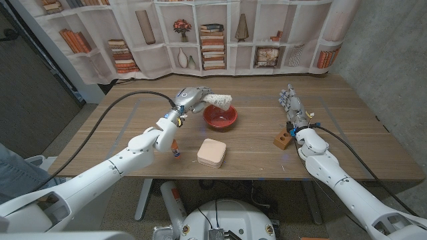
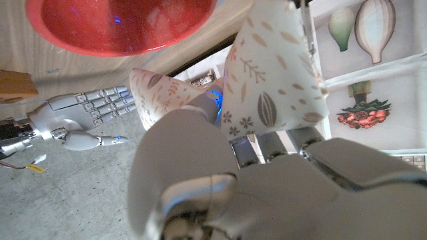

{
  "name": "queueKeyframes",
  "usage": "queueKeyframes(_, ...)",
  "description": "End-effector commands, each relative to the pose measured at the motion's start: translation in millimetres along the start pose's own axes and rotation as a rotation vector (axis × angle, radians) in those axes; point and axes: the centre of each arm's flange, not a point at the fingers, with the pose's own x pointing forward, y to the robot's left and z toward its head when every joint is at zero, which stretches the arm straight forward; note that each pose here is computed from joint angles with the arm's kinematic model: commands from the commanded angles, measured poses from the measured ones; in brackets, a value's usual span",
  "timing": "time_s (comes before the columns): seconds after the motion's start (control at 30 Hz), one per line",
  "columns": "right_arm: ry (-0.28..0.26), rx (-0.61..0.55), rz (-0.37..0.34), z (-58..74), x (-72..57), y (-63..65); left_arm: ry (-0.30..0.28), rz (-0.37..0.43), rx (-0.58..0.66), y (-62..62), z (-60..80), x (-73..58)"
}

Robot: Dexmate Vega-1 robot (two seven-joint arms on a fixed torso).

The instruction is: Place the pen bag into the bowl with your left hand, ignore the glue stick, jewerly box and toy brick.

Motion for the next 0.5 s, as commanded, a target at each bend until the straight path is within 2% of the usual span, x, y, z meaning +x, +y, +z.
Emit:
queueKeyframes(0.03, 0.002, 0.0, -0.007, -1.7, -4.9, -4.3, -0.04, -0.005, -0.004, -7.2, 10.7, 2.4)
queueKeyframes(0.5, 0.005, -0.001, -0.014, -1.7, -8.9, -7.3, -0.073, -0.003, -0.021, -18.7, 18.7, 6.7)
